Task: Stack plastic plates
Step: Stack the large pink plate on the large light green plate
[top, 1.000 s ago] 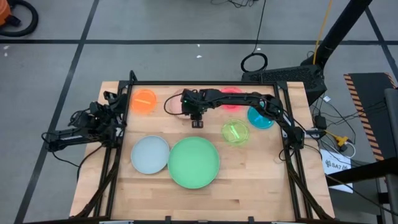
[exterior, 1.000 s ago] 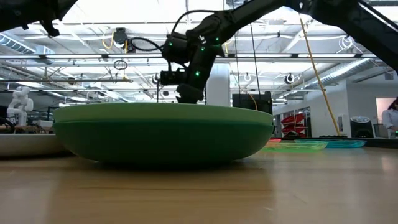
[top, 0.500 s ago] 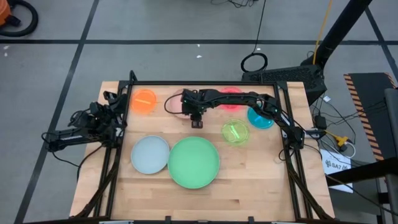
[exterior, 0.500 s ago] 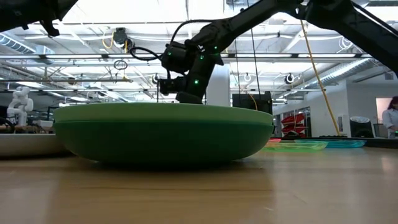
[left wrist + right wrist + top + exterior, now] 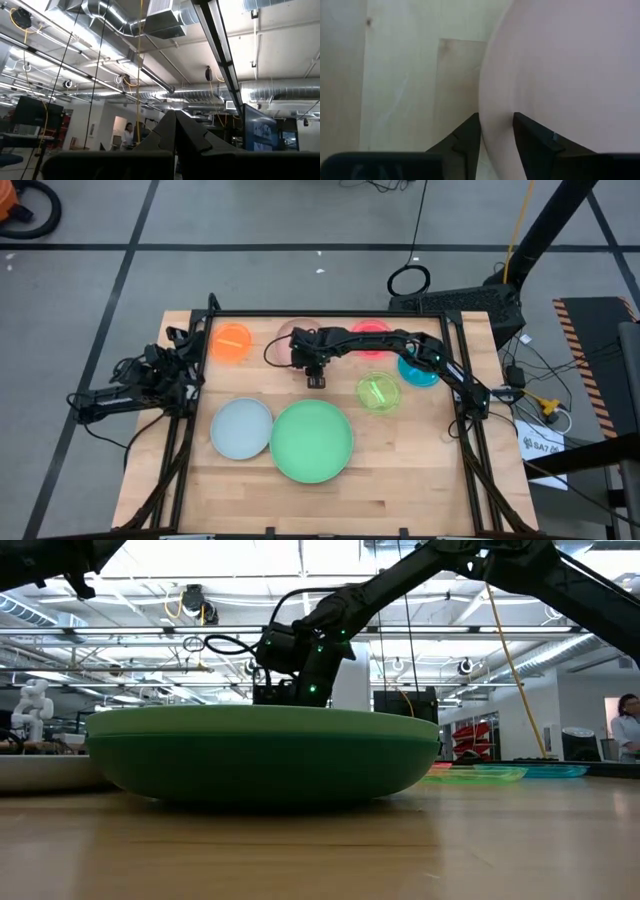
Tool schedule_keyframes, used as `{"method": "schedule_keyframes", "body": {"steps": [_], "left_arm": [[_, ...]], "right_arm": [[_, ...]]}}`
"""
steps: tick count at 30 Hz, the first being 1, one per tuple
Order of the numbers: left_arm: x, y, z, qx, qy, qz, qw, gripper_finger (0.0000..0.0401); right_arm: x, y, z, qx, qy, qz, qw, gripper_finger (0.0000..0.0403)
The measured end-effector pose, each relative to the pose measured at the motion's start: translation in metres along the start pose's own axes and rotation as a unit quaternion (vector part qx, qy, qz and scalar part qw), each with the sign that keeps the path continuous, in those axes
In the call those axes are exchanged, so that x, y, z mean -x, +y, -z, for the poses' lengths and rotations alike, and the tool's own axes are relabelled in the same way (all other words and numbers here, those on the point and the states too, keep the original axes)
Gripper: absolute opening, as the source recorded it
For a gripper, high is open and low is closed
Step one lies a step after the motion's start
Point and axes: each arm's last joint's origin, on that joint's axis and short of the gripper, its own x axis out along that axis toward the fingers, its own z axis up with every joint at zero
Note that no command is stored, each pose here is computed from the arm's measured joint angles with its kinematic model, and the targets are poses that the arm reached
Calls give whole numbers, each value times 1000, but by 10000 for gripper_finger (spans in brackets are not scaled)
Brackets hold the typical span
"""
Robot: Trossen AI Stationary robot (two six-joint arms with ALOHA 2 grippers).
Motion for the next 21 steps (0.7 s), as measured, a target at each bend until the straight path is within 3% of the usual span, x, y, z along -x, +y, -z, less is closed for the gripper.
{"method": "schedule_keyframes", "body": {"steps": [9, 14, 21], "left_arm": [[0, 0, 0, 0, 0, -2, 1000, 5], [0, 0, 0, -1, 0, -2, 1000, 5], [0, 0, 0, 0, 0, -2, 1000, 5]], "right_arm": [[1, 0, -3, 23, -10, 8, 1000, 14], [5, 3, -5, 40, -9, 22, 999, 12], [41, 24, -16, 86, -8, 47, 995, 4]]}}
